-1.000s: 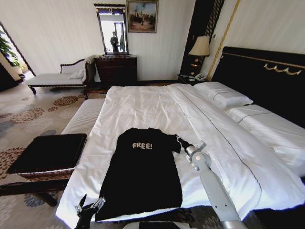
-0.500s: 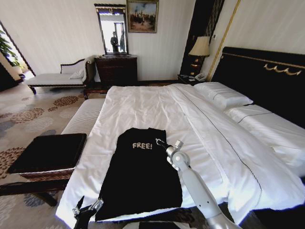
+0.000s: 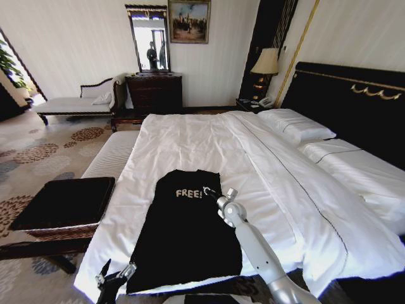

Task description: Fold the clothes on the bed and place them into the basket.

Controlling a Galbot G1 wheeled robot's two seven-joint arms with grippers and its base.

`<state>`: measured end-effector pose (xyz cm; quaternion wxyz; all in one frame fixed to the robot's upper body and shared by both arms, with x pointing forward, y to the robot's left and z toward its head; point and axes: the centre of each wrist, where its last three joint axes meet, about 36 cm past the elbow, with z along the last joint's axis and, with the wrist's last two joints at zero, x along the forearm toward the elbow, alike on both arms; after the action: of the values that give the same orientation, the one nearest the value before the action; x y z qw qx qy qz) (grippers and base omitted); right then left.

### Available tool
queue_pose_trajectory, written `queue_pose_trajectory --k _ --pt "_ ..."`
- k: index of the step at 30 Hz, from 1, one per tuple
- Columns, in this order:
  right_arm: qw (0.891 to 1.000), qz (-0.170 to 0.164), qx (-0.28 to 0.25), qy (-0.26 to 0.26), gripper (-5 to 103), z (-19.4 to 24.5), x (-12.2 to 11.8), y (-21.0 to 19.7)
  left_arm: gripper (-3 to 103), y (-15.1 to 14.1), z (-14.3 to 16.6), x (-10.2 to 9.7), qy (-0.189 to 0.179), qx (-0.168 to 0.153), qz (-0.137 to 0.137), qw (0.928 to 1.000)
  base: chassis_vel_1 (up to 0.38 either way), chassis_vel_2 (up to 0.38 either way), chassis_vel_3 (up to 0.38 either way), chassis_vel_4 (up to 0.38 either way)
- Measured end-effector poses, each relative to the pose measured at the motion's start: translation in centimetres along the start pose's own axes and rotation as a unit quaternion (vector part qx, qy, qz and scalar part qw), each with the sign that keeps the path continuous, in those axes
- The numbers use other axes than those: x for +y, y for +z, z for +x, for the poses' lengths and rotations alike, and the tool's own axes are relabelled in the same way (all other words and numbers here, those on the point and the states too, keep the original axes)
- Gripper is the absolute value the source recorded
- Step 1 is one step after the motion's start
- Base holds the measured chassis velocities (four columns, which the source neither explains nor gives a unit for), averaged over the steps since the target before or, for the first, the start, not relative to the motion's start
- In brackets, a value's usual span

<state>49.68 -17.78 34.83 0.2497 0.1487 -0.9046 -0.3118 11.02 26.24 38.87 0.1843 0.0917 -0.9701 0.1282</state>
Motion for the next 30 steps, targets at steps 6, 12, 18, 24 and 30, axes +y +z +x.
queue_pose_trajectory --k 6,12,18,24,30 --pt "1.000 -0.002 -0.021 -0.015 58 2.0 0.8 0.1 100 -0.2 -0.3 -0.2 0.009 -0.001 -0.002 1.0000 0.000 0.000 0.000 0.000" --pt "0.999 -0.011 -0.039 0.001 74 4.0 -0.2 -0.3 100 -0.6 -1.2 -0.4 0.014 -0.005 0.004 0.9999 0.000 0.000 0.000 0.000" --pt "0.997 -0.035 -0.054 0.043 95 9.0 -3.3 0.8 100 -1.3 -5.4 -1.0 0.036 0.000 0.059 0.9976 0.000 0.000 0.000 0.000" --pt "0.995 -0.045 -0.052 0.067 100 12.5 -4.1 2.8 100 -2.6 -10.8 -3.3 0.083 0.024 0.134 0.9872 0.000 0.000 0.000 0.000" --pt "0.995 -0.046 -0.046 0.082 100 14.4 -4.2 4.0 98 -3.7 -15.4 -5.0 0.112 0.017 0.163 0.9801 0.000 0.000 0.000 0.000"
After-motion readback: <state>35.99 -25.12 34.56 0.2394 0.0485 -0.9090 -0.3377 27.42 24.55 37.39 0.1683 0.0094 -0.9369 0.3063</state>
